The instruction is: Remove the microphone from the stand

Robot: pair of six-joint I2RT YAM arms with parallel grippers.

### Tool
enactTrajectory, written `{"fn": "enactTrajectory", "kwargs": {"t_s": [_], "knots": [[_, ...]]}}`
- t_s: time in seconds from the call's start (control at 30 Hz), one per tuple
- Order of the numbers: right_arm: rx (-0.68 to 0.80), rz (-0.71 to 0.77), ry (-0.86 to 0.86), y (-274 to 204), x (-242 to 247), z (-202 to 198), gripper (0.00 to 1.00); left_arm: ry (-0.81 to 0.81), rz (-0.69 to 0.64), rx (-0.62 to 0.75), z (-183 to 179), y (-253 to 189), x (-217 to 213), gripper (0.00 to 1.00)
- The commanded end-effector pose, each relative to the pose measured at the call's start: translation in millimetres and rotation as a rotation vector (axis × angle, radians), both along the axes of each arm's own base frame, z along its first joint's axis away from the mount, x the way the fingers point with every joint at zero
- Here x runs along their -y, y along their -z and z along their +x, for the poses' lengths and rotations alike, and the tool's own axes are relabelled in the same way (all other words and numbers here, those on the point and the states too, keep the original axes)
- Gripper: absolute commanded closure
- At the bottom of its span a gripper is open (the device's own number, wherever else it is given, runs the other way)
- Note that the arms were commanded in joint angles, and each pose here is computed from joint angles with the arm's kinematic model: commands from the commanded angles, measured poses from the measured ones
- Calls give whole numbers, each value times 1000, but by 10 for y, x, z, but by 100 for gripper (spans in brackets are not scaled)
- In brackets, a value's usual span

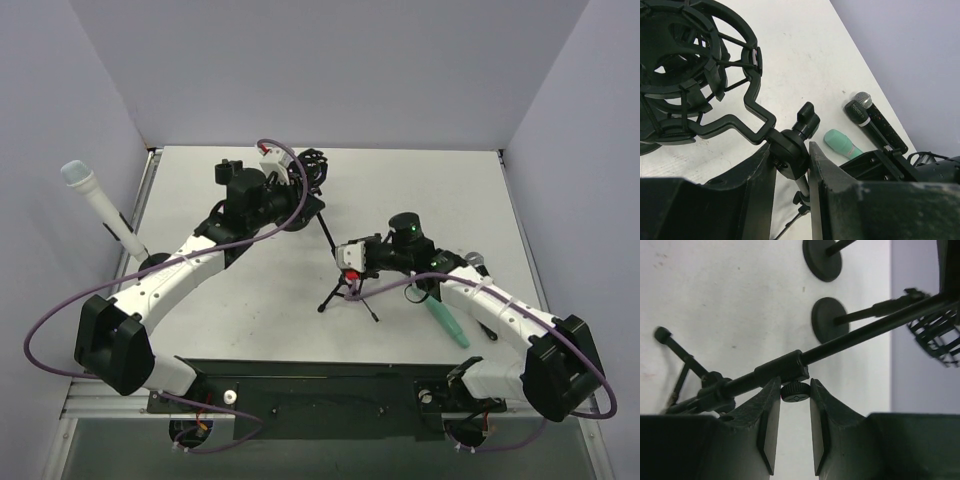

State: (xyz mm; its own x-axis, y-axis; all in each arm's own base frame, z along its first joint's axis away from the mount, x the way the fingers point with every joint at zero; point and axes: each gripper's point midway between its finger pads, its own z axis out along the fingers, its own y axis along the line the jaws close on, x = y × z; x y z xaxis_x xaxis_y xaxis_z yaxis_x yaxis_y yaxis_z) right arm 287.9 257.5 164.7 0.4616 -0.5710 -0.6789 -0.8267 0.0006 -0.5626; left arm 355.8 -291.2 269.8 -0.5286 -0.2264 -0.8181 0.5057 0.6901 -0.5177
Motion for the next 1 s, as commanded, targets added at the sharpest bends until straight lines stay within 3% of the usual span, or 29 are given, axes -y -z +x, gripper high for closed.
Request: {"fn": "enactTrajectory", "kwargs": {"t_s": [0.0,0.03,0.07,0.13,0.27,0.37,0.43,0.5,0.53,0.57,0.6,0.63,0.67,0.7,0.97], "knots": [[432,-82,-96,-14,64,214,97,-59,-30,113,116,-305,-202,100],[436,-77,-97,-16,59,200,87,-58,-31,114,108,-307,-204,100],[435,-81,-93,-57,73,173,66,-58,-31,118,107,-317,-205,100],[350,-128,-88,-35,189,59,53,-56,-35,124,96,-344,-209,100],[96,-159,33,-63,555,-151,42,-49,-42,133,65,-378,-212,100],[-157,-72,273,-217,822,-121,39,-45,-51,142,52,-400,-209,100],[-430,46,496,-311,895,-62,37,-43,-51,145,48,-402,-209,100],[-699,98,614,-332,880,-30,38,-42,-52,143,42,-394,-209,100],[-749,143,620,-541,823,33,38,-39,-53,144,39,-402,-205,100],[-973,159,657,-404,753,-28,39,-39,-54,141,37,-395,-205,100],[-1037,192,662,-539,696,10,39,-33,-56,141,30,-403,-197,100],[-1218,221,691,-459,575,26,39,-33,-57,142,34,-407,-195,100],[-1276,241,690,-533,511,57,39,-28,-60,140,32,-410,-183,100],[-1433,257,707,-470,395,60,38,-28,-61,141,36,-411,-180,100],[-1827,437,788,-319,-7,311,36,-31,-70,163,47,-518,-177,100]]}}
